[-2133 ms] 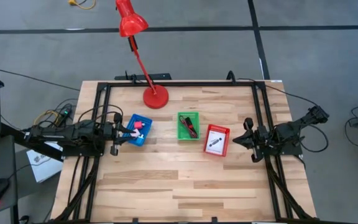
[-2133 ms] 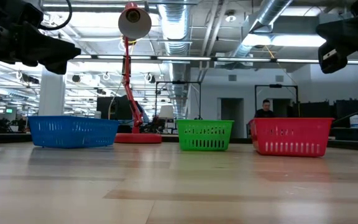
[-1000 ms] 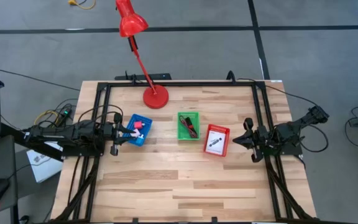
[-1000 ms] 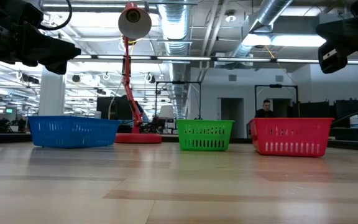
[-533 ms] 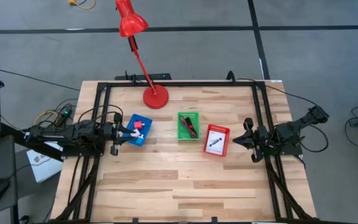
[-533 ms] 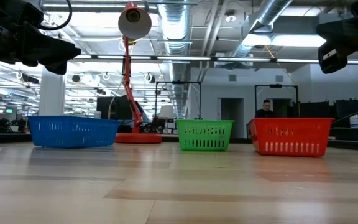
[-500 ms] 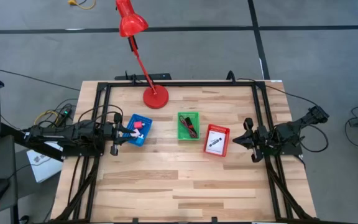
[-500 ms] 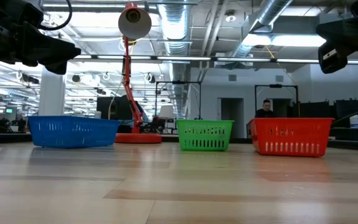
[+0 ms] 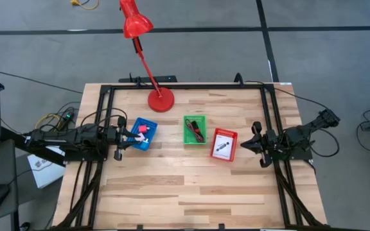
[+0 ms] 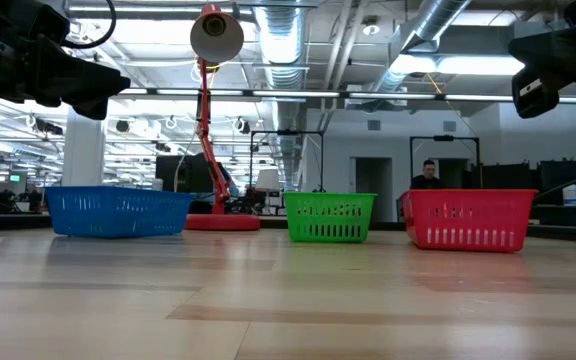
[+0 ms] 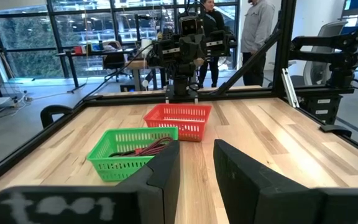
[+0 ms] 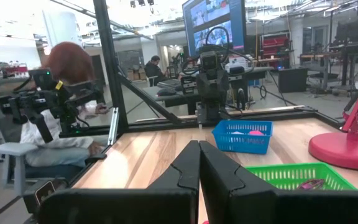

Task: Pick and place items into bin
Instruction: Return to Home Position

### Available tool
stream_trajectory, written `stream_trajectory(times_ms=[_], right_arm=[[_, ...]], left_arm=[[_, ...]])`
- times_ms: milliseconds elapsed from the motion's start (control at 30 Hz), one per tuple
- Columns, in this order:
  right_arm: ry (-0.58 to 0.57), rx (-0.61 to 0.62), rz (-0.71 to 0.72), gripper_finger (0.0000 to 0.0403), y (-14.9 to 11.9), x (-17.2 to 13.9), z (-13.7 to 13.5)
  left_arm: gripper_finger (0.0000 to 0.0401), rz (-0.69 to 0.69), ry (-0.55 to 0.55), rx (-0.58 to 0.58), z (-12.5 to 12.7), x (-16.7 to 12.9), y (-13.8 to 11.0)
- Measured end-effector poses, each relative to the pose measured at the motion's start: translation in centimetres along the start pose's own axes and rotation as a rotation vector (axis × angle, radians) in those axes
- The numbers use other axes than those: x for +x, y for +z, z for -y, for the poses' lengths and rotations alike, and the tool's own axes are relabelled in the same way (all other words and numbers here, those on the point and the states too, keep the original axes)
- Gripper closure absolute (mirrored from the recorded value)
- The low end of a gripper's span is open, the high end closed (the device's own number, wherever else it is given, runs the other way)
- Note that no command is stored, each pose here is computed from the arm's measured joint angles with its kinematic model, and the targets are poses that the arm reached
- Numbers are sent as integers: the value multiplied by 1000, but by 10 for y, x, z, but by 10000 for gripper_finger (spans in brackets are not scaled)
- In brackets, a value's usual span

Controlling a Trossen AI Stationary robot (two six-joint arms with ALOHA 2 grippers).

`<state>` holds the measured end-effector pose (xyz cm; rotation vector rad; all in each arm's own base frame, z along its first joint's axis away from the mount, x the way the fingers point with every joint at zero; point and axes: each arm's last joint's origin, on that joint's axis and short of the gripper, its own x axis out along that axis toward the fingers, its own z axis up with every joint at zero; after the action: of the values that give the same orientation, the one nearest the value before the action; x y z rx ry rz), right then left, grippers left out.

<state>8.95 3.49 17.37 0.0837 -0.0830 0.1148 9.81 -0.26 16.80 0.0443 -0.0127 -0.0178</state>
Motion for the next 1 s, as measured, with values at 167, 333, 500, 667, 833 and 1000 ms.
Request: stream_trajectory(times_ms=[167,333,500,667,833,1000], right_arm=[[0,0,0,403,0,0,0],[0,0,0,403,0,0,0],[0,0,0,403,0,0,0],[0,0,0,403,0,0,0],[0,0,0,403,0,0,0],[0,0,0,403,0,0,0]], left_arm=[[314,0,0,-2,0,0,0],[314,0,0,-3,0,0,0],[314,-1,0,3,0,0,0],[314,0,0,-7,0,0,0],[314,0,0,6,0,0,0],[314,0,0,9,0,0,0]])
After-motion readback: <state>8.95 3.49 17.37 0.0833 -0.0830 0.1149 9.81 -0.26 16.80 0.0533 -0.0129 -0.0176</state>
